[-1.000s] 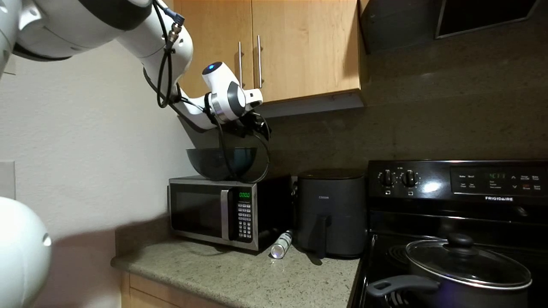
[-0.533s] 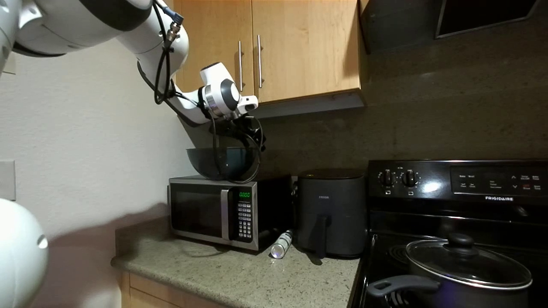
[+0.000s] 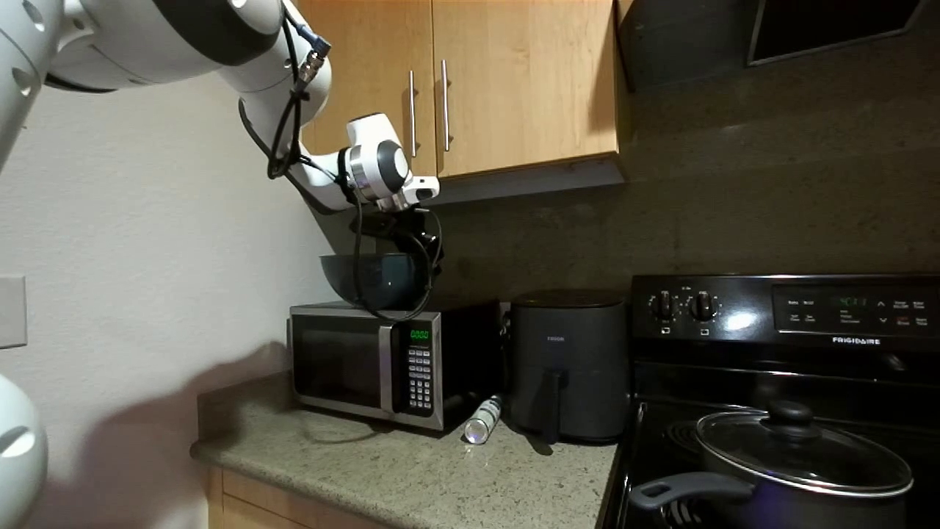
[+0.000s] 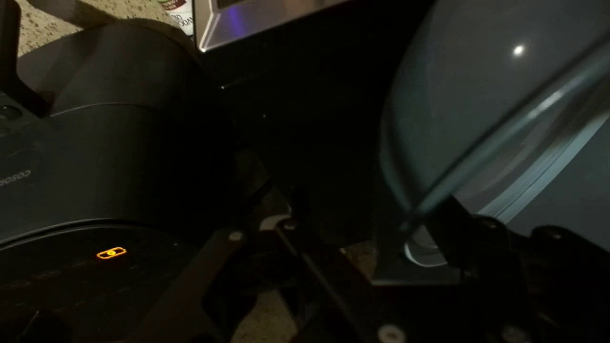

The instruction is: Remove the blue plate from the top of the air fryer and put it in the blue bowl, place the bowl on top of the air fryer

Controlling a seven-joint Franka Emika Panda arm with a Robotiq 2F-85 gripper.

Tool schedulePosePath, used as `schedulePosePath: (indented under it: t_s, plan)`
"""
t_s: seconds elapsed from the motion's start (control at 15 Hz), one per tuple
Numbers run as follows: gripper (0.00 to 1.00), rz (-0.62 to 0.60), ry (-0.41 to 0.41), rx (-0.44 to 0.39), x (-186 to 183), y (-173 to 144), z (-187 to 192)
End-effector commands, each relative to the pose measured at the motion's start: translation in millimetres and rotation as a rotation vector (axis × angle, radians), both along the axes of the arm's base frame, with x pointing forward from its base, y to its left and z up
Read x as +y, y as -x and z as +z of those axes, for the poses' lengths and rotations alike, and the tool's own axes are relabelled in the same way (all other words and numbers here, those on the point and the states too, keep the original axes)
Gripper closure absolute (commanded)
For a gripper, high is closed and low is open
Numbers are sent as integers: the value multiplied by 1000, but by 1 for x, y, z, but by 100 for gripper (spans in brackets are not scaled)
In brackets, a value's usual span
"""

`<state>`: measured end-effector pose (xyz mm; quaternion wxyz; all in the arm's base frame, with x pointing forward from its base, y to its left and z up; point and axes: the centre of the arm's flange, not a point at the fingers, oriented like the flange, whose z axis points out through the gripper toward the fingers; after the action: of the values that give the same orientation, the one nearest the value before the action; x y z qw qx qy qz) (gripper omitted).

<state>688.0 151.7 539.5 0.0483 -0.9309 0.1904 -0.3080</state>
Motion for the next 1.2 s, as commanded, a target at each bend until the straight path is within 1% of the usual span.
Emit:
schedulePosePath:
  t_s: [0.0,0.07,0.27,0.4,0.47,0.6,0.8,1.13]
  plan:
    - [66,-20,-27,25,-17,-4,4]
    - [74,-28,-29,19,-20,-5,4]
    - [92,-49,-37,9,-30,-7,6]
    - [94,-73,-41,-19,-40,-9,11]
    - [92,-88,-47,-31,-45,-10,13]
    - [92,-130,-66,-56,-58,-12,18]
    - [92,-253,-67,-137,-81,-12,29]
    - [92,-471,-24,-263,-129,-4,40]
